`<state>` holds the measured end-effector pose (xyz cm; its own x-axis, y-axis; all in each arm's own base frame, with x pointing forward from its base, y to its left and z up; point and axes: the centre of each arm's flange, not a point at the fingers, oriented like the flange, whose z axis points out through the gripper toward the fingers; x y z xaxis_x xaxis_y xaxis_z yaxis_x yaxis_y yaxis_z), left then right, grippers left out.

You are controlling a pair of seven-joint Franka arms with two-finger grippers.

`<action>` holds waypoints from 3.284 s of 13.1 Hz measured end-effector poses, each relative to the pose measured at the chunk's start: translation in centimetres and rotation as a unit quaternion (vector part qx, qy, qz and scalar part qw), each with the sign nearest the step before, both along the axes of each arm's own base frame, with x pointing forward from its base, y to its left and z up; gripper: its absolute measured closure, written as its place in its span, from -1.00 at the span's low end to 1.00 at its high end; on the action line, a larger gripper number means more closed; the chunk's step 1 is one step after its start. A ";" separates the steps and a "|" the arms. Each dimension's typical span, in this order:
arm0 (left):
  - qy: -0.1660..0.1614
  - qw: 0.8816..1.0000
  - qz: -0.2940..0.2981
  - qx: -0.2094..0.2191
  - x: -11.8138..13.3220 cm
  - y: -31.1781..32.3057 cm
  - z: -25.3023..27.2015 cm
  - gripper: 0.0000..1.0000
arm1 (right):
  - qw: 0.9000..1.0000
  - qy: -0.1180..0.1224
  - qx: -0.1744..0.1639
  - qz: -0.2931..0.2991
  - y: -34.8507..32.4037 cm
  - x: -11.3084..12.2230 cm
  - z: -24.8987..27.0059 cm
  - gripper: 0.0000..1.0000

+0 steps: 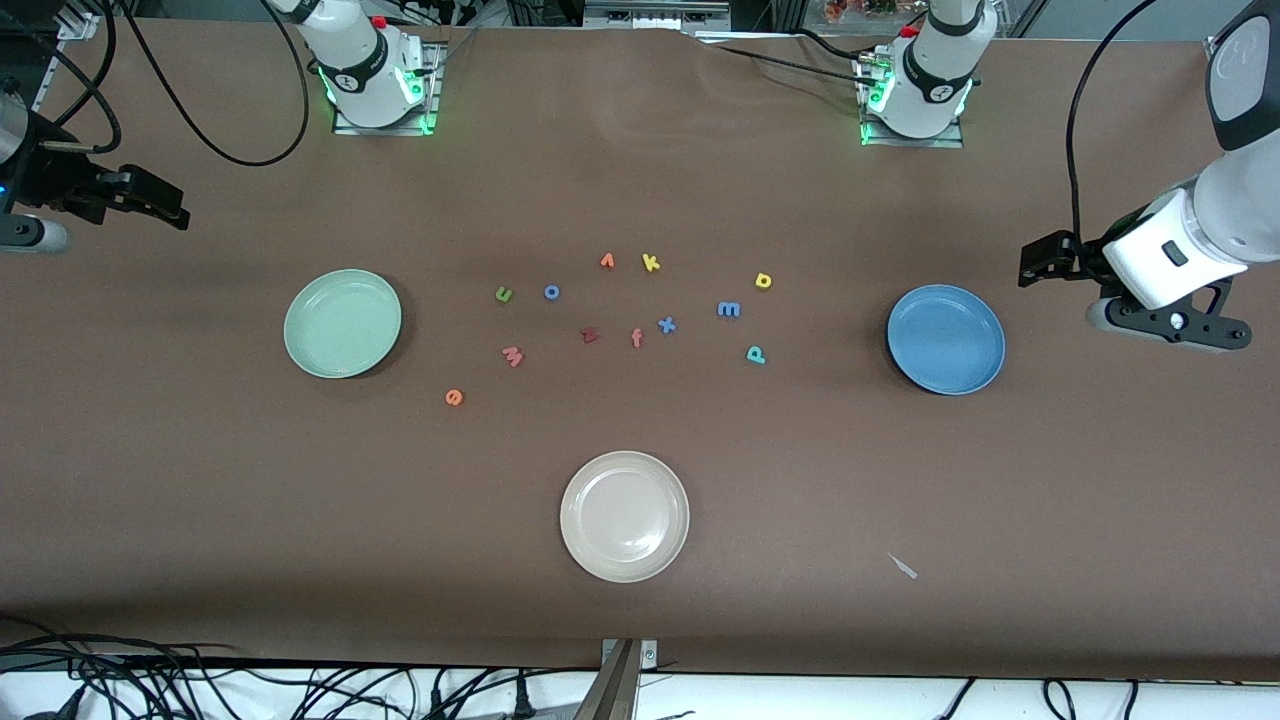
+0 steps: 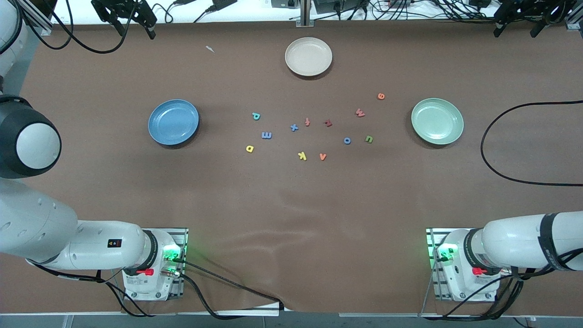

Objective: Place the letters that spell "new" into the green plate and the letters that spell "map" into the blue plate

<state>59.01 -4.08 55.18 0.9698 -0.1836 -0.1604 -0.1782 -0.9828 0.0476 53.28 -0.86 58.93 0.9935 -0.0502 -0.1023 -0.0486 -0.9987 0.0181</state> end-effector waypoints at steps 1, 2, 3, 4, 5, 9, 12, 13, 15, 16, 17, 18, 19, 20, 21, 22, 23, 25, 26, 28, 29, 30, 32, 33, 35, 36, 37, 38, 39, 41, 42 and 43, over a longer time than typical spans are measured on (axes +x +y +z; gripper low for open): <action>0.000 1.000 0.000 0.000 0.0 0.0 0.0 -1.00 | 1.000 0.000 0.000 0.000 0.0 0.0 0.0 -1.00; 0.000 1.000 0.000 0.000 0.0 0.0 0.0 -1.00 | 1.000 0.000 0.000 0.000 0.0 0.0 0.0 -1.00; 0.000 1.000 0.000 0.000 0.0 0.0 0.0 -1.00 | 1.000 0.000 0.000 0.000 0.0 0.0 0.0 -1.00; 0.000 1.000 0.000 0.000 0.0 0.0 0.0 -1.00 | 1.000 0.000 0.000 0.000 0.0 0.0 0.0 -1.00; 0.000 1.000 0.000 0.000 0.0 0.0 0.0 -1.00 | 1.000 0.000 0.000 0.000 0.0 0.0 0.0 -1.00; 0.000 1.000 0.000 0.000 0.0 0.0 0.0 -1.00 | 1.000 0.000 0.000 0.000 0.0 0.0 0.0 -1.00; 0.000 1.000 0.000 0.000 0.0 0.0 0.0 -1.00 | 1.000 0.000 0.000 0.000 0.0 0.0 0.0 -1.00; 0.000 1.000 0.000 0.000 0.0 0.0 0.0 -1.00 | 1.000 0.000 0.000 0.000 0.0 0.0 0.0 -1.00; 0.000 1.000 0.000 0.000 0.0 0.0 0.0 -1.00 | 1.000 0.000 0.000 0.000 0.0 0.0 0.0 -1.00; 0.000 1.000 0.000 0.000 0.0 0.0 0.0 -1.00 | 1.000 0.000 0.000 0.000 0.0 0.0 0.0 -1.00; 0.000 1.000 0.000 0.000 0.0 0.0 0.0 -1.00 | 1.000 0.000 0.000 0.000 0.0 0.0 0.0 -1.00; 0.000 1.000 0.000 0.000 0.0 0.0 0.0 -1.00 | 1.000 0.000 0.000 0.000 0.0 0.0 0.0 -1.00; 0.000 1.000 0.000 0.000 0.0 0.0 0.0 -1.00 | 1.000 0.000 0.000 0.000 0.0 0.0 0.0 -1.00; 0.000 1.000 0.000 0.000 0.0 0.0 0.0 -1.00 | 1.000 0.000 0.000 0.000 0.0 0.0 0.0 -1.00; 0.000 1.000 0.000 0.000 0.0 0.0 0.0 -1.00 | 1.000 0.000 0.000 0.000 0.0 0.0 0.0 -1.00; 0.000 1.000 0.000 0.000 0.0 0.0 0.0 -1.00 | 1.000 0.000 0.000 0.000 0.0 0.0 0.0 -1.00; 0.000 1.000 0.000 0.000 0.0 0.0 0.0 -1.00 | 1.000 0.000 0.000 0.000 0.0 0.0 0.0 -1.00; 0.000 1.000 0.000 0.000 0.0 0.0 0.0 -1.00 | 1.000 0.000 0.000 0.000 0.0 0.0 0.0 -1.00; 0.000 1.000 0.000 0.000 0.0 0.0 0.0 -1.00 | 1.000 0.000 0.000 0.000 0.0 0.0 0.0 -1.00; 0.000 1.000 0.000 0.000 0.0 0.0 0.0 -1.00 | 1.000 0.000 0.000 0.000 0.0 0.0 0.0 -1.00; 0.000 1.000 0.000 0.000 0.0 0.0 0.0 -1.00 | 1.000 0.000 0.000 0.000 0.0 0.0 0.0 -1.00; 0.000 1.000 0.000 0.000 0.0 0.0 0.0 -1.00 | 1.000 0.000 0.000 0.000 0.0 0.0 0.0 -1.00; 0.000 1.000 0.000 0.000 0.0 0.0 0.0 -1.00 | 1.000 0.000 0.000 0.000 0.0 0.0 0.0 -1.00; 0.000 1.000 0.000 0.000 0.0 0.0 0.0 -1.00 | 1.000 0.001 0.000 0.000 0.0 0.0 -0.1 -1.00; 0.000 1.000 0.000 0.000 0.0 0.0 -0.1 -1.00 | 1.000 0.002 0.000 0.000 0.0 0.1 -0.2 -1.00; 0.000 1.000 0.000 0.000 0.0 0.0 -0.1 -1.00 | 1.000 0.002 0.000 0.000 0.0 0.1 -0.2 -1.00; 0.000 1.000 0.000 0.000 0.0 0.0 -0.1 -1.00 | 1.000 0.003 0.000 -0.001 0.0 0.1 -0.3 -1.00; 0.000 1.000 0.000 0.000 0.0 0.0 -0.1 -1.00 | 1.000 0.003 0.000 0.000 0.0 0.1 -0.3 -1.00; 0.000 1.000 0.000 0.000 0.0 0.0 -0.1 -1.00 | 1.000 0.004 0.000 0.001 0.1 0.2 -0.4 -1.00; 0.000 1.000 0.000 0.000 0.0 0.0 -0.1 -1.00 | 1.000 0.008 0.000 0.005 0.6 0.4 -0.9 -1.00; 0.001 1.000 0.000 0.000 0.0 0.0 -0.1 -1.00 | 1.000 0.008 0.000 0.009 1.0 0.7 -1.2 -1.00; 0.001 1.000 0.000 0.000 0.0 0.0 -0.1 -1.00 | 1.000 0.008 0.001 0.012 1.4 1.2 -1.5 -1.00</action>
